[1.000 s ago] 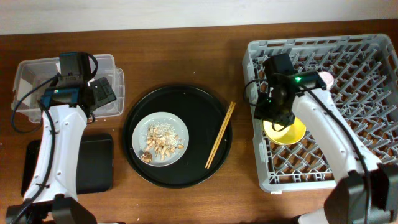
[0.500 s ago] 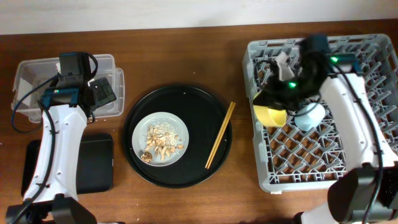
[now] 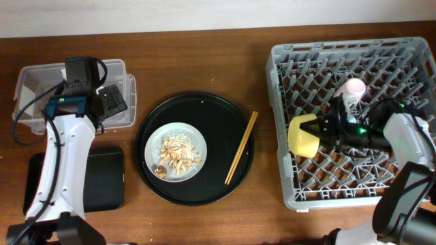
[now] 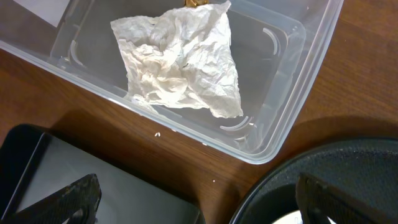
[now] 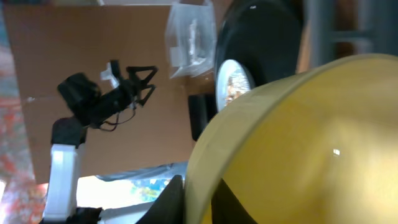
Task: Sort waste into correct bins and load items into the dishwasher rack
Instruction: 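Lower the yellow bowl into the rack's front corner and open the right gripper, then move the right gripper left to the wooden chopsticks on the tray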
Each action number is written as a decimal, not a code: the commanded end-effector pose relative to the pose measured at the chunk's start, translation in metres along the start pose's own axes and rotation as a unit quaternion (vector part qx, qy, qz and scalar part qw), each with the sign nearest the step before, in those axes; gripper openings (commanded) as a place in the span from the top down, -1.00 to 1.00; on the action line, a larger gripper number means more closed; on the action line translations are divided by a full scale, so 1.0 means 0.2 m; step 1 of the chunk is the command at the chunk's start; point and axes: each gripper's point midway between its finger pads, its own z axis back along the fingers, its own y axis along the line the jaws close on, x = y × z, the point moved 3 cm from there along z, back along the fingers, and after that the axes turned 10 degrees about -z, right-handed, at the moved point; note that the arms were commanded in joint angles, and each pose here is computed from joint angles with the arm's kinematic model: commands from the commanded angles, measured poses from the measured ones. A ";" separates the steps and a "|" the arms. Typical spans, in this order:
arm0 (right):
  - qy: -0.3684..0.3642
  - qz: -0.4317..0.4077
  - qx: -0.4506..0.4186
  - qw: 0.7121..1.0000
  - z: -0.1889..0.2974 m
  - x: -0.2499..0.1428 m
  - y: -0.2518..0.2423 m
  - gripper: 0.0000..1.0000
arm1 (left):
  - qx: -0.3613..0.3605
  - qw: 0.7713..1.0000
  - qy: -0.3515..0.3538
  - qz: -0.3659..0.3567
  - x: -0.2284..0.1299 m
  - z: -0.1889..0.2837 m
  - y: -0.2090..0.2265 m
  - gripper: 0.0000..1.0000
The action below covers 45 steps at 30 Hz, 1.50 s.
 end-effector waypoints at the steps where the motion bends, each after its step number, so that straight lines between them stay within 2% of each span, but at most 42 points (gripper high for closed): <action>1: -0.004 -0.031 -0.090 0.995 0.06 -0.02 -0.16 0.51 | 0.002 1.000 -0.007 0.006 0.01 0.02 0.01 -0.98; 6: -0.007 -0.052 -0.168 0.984 0.15 -0.04 -0.20 0.48 | 0.002 1.000 -0.007 0.006 0.01 0.02 0.01 -0.98; 8: -0.043 -0.082 -0.256 0.962 0.25 -0.02 -0.21 0.44 | 0.002 1.000 -0.007 0.006 0.01 0.02 0.01 -0.98; 10: -0.106 -0.119 -0.368 0.916 0.40 0.00 -0.22 0.28 | 0.002 1.000 -0.007 0.006 0.01 0.02 0.01 -0.98; 11: -0.125 -0.126 -0.402 0.898 0.46 0.00 -0.19 0.17 | 0.002 1.000 -0.007 0.006 0.01 0.02 0.01 -0.98; 13: -0.147 -0.137 -0.437 0.877 0.54 0.00 -0.13 0.12 | 0.002 1.000 -0.007 0.006 0.01 0.02 0.01 -0.98; 15: -0.144 -0.130 -0.440 0.877 0.56 -0.02 -0.07 0.24 | 0.002 1.000 -0.007 0.006 0.01 0.02 0.01 -0.98; 17: -0.072 -0.084 -0.454 0.884 0.46 -0.09 -0.07 0.49 | 0.002 1.000 -0.007 0.006 0.01 0.02 0.01 -0.98; 18: -0.042 -0.069 -0.466 0.881 0.39 -0.12 -0.08 0.69 | 0.002 1.000 -0.007 0.006 0.01 0.02 0.01 -0.98; 20: 0.006 -0.039 -0.482 0.875 0.21 -0.17 -0.13 0.92 | 0.002 1.000 -0.007 0.006 0.01 0.02 0.01 -0.98; 22: 0.034 -0.014 -0.499 0.866 0.05 -0.21 -0.19 0.92 | 0.002 1.000 -0.007 0.006 0.01 0.02 0.01 -0.98; 25: -0.037 -0.068 -0.584 0.808 0.11 -0.18 -0.29 0.92 | 0.002 1.000 -0.007 0.006 0.01 0.02 0.01 -0.98; 27: -0.054 -0.071 -0.588 0.804 0.12 -0.16 -0.29 0.92 | 0.002 1.000 -0.007 0.006 0.01 0.02 0.01 -0.98; 28: -0.077 -0.083 -0.604 0.789 0.15 -0.15 -0.30 0.90 | 0.002 1.000 -0.007 0.006 0.01 0.02 0.01 -0.98; 30: -0.099 -0.084 -0.616 0.777 0.17 -0.12 -0.30 0.92 | 0.002 1.000 -0.007 0.006 0.01 0.02 0.01 -0.98; 31: -0.129 -0.093 -0.635 0.756 0.22 -0.10 -0.31 0.92 | 0.002 1.000 -0.007 0.006 0.01 0.02 0.01 -0.98; 37: -0.163 -0.068 -0.614 0.769 0.24 -0.03 -0.09 0.92 | 0.002 1.000 -0.007 0.006 0.01 0.02 0.01 -0.98; 38: -0.129 -0.052 -0.597 0.790 0.19 -0.05 -0.09 0.92 | 0.002 1.000 -0.007 0.006 0.01 0.02 0.01 -0.98; 39: -0.085 -0.018 -0.580 0.810 0.13 -0.08 -0.07 0.83 | 0.002 1.000 -0.007 0.006 0.01 0.02 0.01 -0.98; 40: -0.071 0.002 -0.581 0.811 0.11 -0.08 -0.07 0.67 | 0.002 1.000 -0.007 0.006 0.01 0.02 0.01 -0.98; 42: -0.027 0.087 -0.566 0.820 0.00 -0.08 -0.04 -0.07 | 0.002 1.000 -0.007 0.006 0.01 0.02 0.01 -0.99; 43: -0.020 0.131 -0.548 0.826 -0.08 -0.06 -0.01 -0.33 | 0.002 1.000 -0.007 0.006 0.01 0.02 0.01 -0.99; 45: -0.027 0.171 -0.535 0.827 -0.20 0.00 0.02 -0.46 | 0.002 1.000 -0.007 0.006 0.01 0.02 0.01 -0.98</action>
